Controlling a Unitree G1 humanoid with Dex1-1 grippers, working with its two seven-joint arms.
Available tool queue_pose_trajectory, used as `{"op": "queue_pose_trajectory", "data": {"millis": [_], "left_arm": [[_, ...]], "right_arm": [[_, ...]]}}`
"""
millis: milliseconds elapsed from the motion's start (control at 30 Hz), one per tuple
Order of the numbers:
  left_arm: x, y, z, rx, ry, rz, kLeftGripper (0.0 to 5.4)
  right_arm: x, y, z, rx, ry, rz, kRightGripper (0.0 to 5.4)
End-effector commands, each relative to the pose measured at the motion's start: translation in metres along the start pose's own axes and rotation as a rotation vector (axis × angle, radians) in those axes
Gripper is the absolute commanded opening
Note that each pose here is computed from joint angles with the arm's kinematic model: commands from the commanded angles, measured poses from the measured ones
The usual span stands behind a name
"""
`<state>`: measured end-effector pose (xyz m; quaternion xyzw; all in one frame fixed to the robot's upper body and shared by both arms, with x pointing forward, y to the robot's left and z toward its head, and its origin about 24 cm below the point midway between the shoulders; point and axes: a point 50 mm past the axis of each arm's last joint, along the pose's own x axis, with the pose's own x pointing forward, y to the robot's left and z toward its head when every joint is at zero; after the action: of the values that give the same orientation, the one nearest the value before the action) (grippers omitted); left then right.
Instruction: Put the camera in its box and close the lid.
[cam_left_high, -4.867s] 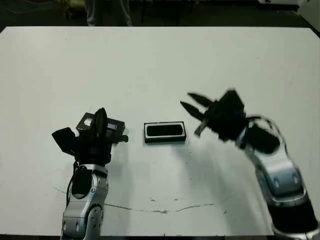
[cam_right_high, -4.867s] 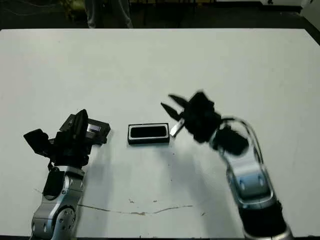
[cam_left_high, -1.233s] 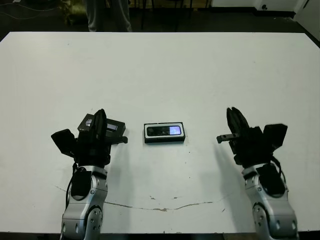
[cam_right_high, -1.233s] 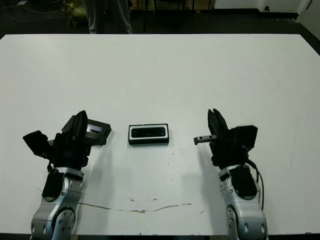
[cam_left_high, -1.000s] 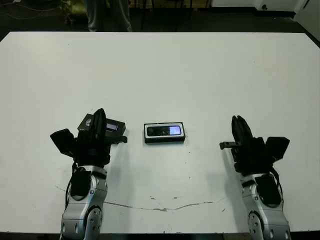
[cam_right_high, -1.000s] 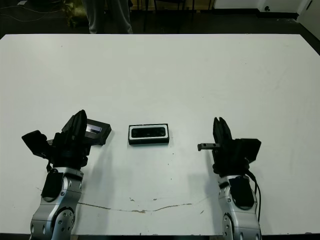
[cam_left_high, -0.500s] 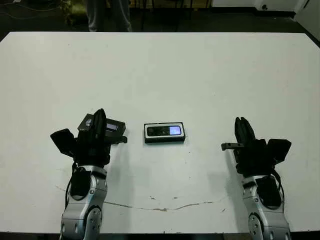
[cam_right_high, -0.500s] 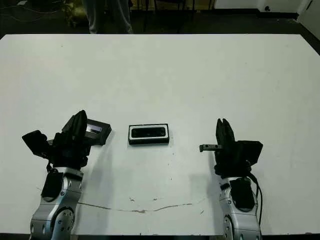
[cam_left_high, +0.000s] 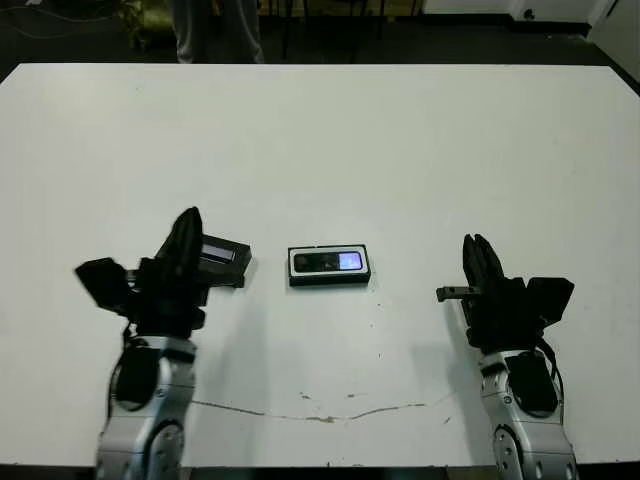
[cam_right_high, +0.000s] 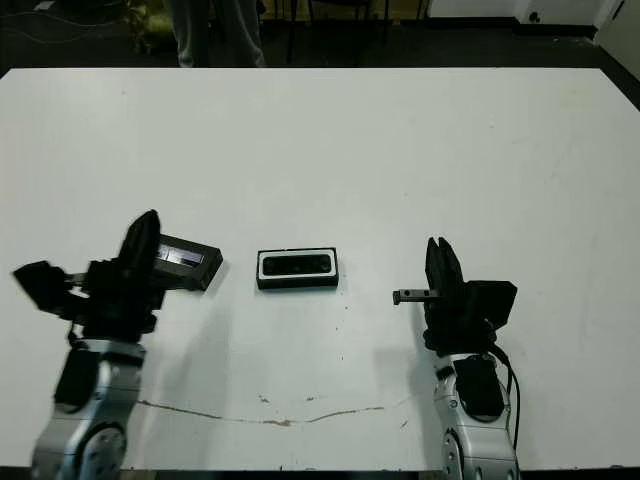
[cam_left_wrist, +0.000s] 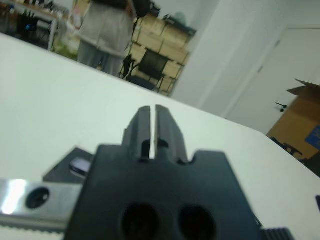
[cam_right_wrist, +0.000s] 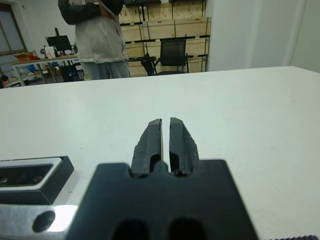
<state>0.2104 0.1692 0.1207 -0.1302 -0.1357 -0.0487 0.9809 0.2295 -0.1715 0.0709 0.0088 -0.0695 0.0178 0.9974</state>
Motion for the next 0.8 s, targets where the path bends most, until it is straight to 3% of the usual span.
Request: {"op": "queue_pose_trajectory", "data": {"millis": [33,233,433,667,800], "left_arm": [[-0.006,0.011,0.016,0.131,0.003,-0.076,0.0],[-0.001,0.03,0.051,0.444,0.054,-0.25,0.0],[0.024,0.046,0.079,0.721,0.142,-0.396,0.0],[0.06,0.049,0.087,1.083,0.274,-0.637,0.0],[0.081,0.053,0.084,1.159,0.425,-0.79,0.0]], "right_arm": [[-0.003,-0.002,-0.007,0.013,0.033,-0.001,0.02],[-0.003,-0.002,-0.008,0.009,0.035,0.002,0.02],[-0.004,0.0,-0.008,0.02,0.04,0.009,0.02],[-0.005,0.0,-0.009,0.006,0.051,0.001,0.02],[-0.006,-0.001,-0.01,0.02,0.05,0.004,0.02]]}}
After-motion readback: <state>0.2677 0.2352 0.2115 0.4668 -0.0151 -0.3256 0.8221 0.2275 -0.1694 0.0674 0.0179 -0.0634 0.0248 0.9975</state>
